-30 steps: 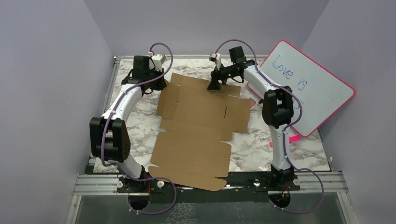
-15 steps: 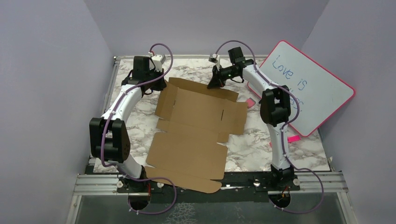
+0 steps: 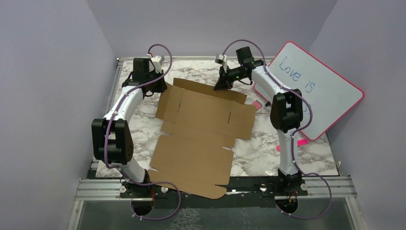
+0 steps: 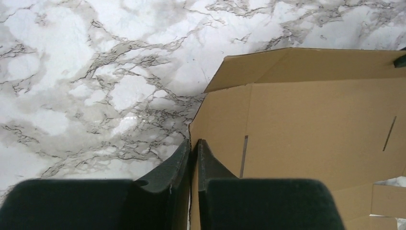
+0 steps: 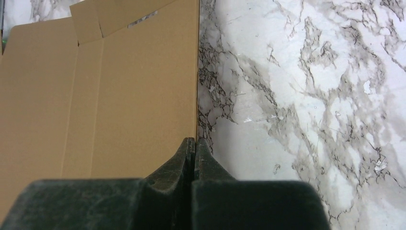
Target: Fold the paper box
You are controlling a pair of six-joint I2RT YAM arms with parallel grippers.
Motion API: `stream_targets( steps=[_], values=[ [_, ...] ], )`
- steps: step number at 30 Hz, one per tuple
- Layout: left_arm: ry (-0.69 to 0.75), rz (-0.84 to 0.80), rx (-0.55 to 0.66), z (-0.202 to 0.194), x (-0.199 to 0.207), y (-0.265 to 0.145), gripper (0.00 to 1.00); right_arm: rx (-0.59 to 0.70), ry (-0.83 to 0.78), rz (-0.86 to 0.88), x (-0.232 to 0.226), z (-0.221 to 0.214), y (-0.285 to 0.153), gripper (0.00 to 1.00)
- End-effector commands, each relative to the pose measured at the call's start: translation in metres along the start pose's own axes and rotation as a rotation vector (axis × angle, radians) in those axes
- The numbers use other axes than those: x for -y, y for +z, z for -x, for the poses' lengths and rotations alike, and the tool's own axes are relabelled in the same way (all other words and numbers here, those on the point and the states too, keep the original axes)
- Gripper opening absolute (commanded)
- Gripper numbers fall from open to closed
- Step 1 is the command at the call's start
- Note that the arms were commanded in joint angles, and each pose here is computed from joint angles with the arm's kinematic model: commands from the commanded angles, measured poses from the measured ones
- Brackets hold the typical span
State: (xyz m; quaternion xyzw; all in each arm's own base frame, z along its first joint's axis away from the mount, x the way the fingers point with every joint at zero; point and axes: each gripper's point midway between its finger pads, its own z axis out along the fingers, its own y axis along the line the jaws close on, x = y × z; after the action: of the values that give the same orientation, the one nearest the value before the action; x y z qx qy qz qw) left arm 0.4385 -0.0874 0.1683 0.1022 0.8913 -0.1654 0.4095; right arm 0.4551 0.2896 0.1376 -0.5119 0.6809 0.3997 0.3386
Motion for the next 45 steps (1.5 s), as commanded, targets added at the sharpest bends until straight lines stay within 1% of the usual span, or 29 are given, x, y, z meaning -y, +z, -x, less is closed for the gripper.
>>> stream_targets(
  steps=[1,7,11,17,19,23,27,31,36,40,43,45],
  values=[
    [-0.067,0.022,-0.015,-0.009,-0.015,0.012,0.12,0.012,-0.044,-0.021,-0.007,0.021,-0.017,0.01],
    [-0.126,0.030,-0.051,-0.020,-0.031,0.025,0.21,0.044,-0.109,-0.023,-0.019,0.038,-0.028,0.01],
    [-0.140,0.026,-0.068,-0.025,-0.033,0.032,0.27,0.052,-0.155,-0.040,-0.022,0.049,-0.035,0.01],
    [-0.173,0.007,-0.029,-0.009,-0.036,0.027,0.35,0.059,-0.254,-0.085,-0.024,0.068,-0.048,0.01],
    [-0.172,-0.009,-0.010,-0.002,-0.032,0.022,0.37,0.058,-0.294,-0.105,-0.025,0.075,-0.052,0.01],
    [-0.167,-0.036,0.035,0.012,-0.024,0.009,0.41,0.018,-0.404,-0.154,-0.026,0.081,-0.056,0.01],
    [-0.150,-0.029,0.081,0.025,-0.019,-0.008,0.48,-0.002,-0.511,-0.188,-0.030,0.087,-0.060,0.01],
    [-0.126,0.000,0.160,0.045,-0.014,-0.036,0.51,-0.038,-0.607,-0.265,-0.032,0.092,-0.063,0.01],
    [-0.106,0.030,0.258,0.067,-0.006,-0.070,0.56,-0.052,-0.747,-0.331,-0.042,0.114,-0.065,0.01],
    [-0.116,-0.035,0.297,0.073,0.011,-0.081,0.58,-0.073,-0.845,-0.379,-0.051,0.124,-0.064,0.02],
    [-0.131,-0.102,0.299,0.072,0.026,-0.080,0.58,-0.085,-0.920,-0.415,-0.058,0.130,-0.063,0.02],
    [-0.134,-0.112,0.309,0.073,0.031,-0.083,0.58,-0.100,-0.994,-0.452,-0.061,0.136,-0.064,0.02]
  ],
)
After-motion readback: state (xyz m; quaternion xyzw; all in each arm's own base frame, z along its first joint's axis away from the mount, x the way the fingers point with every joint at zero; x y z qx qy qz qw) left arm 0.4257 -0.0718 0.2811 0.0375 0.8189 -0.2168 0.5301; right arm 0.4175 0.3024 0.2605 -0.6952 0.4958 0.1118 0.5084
